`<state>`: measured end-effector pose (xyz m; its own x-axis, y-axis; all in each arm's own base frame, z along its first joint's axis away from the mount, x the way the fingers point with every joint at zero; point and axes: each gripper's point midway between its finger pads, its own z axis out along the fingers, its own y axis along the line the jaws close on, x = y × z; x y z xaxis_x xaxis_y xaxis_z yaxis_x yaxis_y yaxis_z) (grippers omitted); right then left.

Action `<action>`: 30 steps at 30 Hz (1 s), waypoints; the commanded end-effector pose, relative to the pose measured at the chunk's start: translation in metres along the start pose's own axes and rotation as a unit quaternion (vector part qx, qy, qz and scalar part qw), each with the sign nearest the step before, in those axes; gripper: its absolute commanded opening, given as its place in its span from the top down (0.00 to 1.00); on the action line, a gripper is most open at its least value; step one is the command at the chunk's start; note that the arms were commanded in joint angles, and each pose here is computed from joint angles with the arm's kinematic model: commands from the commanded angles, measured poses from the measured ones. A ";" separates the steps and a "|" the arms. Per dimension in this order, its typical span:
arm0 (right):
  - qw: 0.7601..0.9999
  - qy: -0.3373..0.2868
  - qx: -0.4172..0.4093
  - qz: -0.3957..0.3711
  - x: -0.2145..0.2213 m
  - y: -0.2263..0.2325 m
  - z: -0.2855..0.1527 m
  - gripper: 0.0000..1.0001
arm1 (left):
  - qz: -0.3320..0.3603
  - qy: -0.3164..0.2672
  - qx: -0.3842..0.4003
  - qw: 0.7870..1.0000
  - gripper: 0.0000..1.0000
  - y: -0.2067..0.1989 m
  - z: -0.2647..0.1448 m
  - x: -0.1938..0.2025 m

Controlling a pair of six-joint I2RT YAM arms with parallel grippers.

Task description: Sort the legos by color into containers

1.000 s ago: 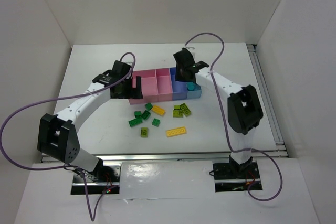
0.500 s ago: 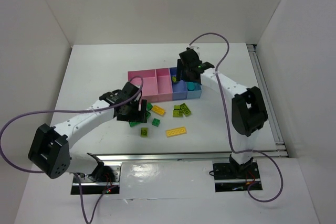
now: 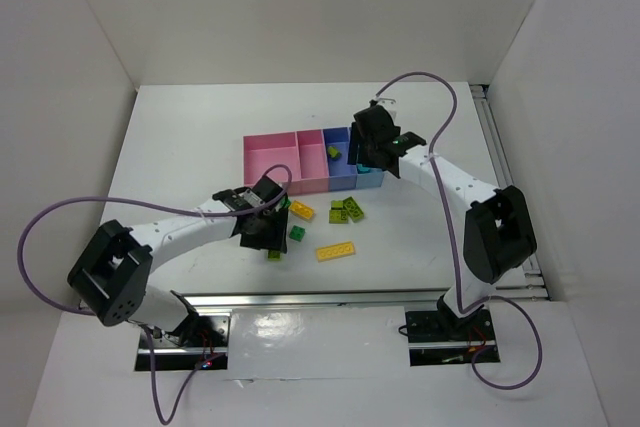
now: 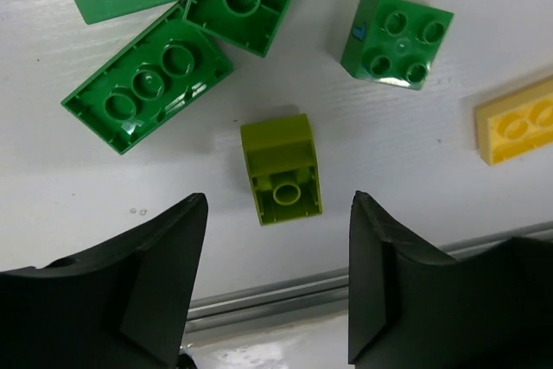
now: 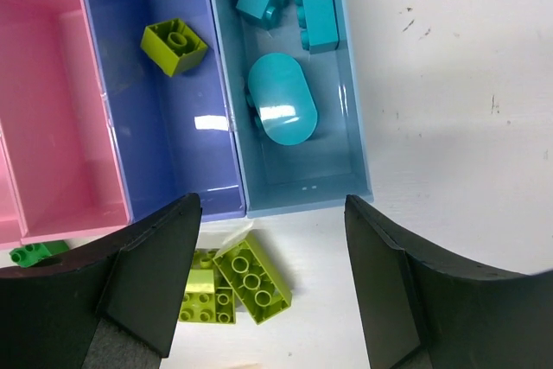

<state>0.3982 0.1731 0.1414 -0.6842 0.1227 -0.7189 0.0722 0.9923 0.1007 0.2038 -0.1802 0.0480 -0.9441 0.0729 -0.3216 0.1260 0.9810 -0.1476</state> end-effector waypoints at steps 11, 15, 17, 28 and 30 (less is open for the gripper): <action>1.000 -0.023 0.006 0.004 -0.006 -0.007 -0.014 0.26 | 0.008 0.013 -0.004 1.000 0.68 -0.006 0.021 -0.001; 0.999 -0.030 0.007 0.010 -0.011 -0.013 -0.022 0.26 | 0.021 0.000 0.011 1.000 0.82 -0.019 -0.001 -0.022; 0.999 -0.035 0.013 0.015 -0.013 -0.020 -0.027 0.26 | 0.036 -0.004 0.013 0.999 0.84 -0.023 -0.012 -0.031; 1.000 0.010 -0.001 0.023 0.033 -0.040 -0.049 0.23 | 0.049 -0.136 0.070 0.987 0.83 -0.096 -0.051 -0.199; 0.999 0.022 -0.003 0.031 0.045 -0.042 -0.056 0.23 | 0.048 -0.142 0.068 0.986 0.83 -0.105 -0.041 -0.217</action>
<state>0.3427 0.1393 0.1383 -0.6990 0.1493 -0.6994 0.0937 0.9887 0.1173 0.3641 -0.2843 0.1877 -0.7949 0.0554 -0.6043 0.2577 0.9324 -0.2535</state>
